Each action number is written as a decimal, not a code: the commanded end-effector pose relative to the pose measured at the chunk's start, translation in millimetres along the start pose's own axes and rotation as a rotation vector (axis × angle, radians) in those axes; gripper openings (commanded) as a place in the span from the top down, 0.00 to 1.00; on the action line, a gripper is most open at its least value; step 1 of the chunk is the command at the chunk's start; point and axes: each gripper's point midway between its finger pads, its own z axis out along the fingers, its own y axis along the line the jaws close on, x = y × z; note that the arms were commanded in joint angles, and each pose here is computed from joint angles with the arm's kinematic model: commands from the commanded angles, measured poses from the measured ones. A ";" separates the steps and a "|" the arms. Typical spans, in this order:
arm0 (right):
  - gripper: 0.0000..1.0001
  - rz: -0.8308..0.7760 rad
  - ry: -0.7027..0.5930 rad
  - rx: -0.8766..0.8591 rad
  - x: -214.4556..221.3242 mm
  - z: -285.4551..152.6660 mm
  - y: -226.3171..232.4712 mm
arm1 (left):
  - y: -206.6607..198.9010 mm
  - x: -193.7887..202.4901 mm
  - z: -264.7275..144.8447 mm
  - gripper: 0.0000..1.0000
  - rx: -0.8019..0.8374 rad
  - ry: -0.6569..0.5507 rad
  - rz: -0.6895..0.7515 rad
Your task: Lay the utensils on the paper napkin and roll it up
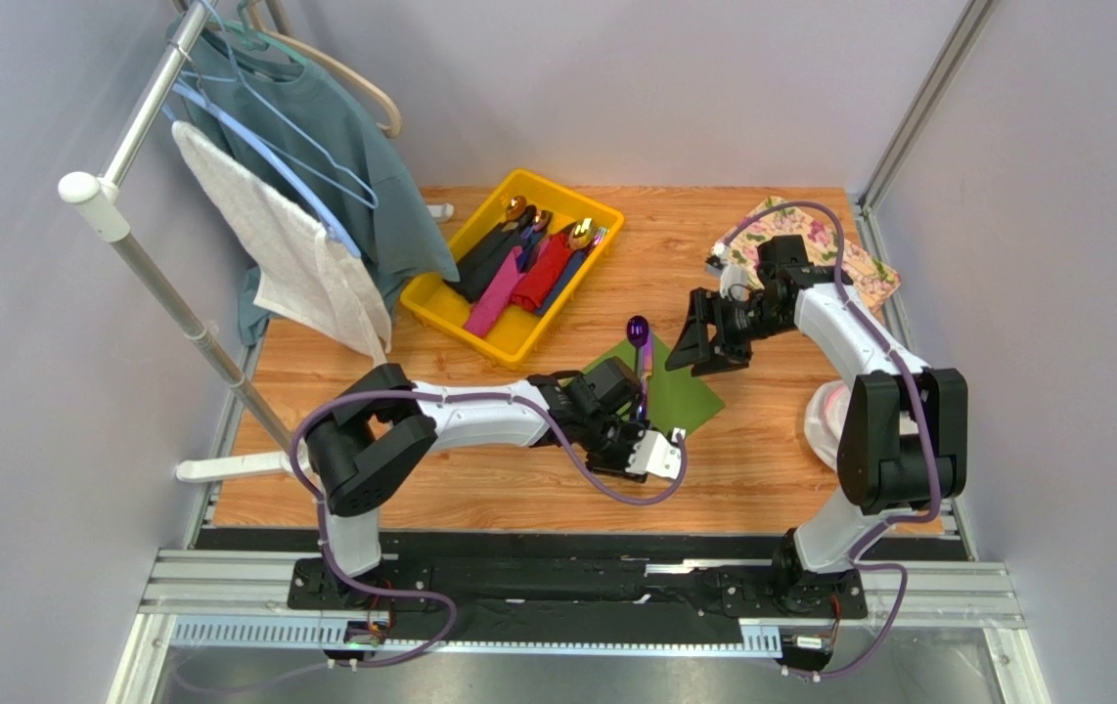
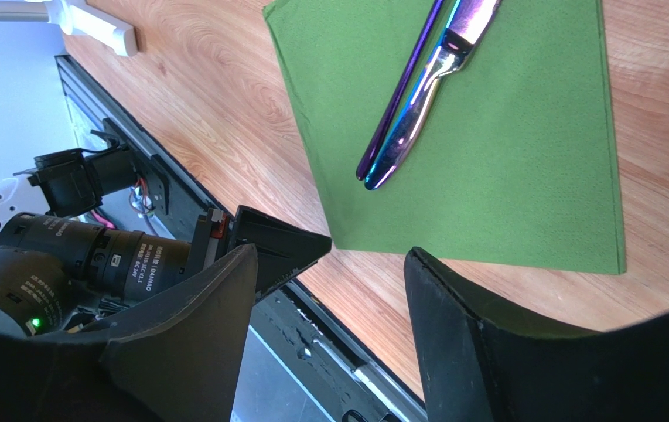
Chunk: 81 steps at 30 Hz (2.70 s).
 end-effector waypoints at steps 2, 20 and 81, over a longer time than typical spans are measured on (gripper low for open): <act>0.35 -0.048 -0.038 0.035 -11.5 -5.9 0.8 | 1.8 -12.9 7.7 0.59 0.026 -0.020 0.054; 0.35 -0.059 -0.054 0.024 -16.9 -11.5 7.9 | -3.3 11.9 22.7 0.81 0.048 0.056 0.005; 1.00 0.273 0.036 -0.080 46.9 34.0 -10.7 | 121.2 4.9 -24.2 1.00 -0.299 -0.052 -0.270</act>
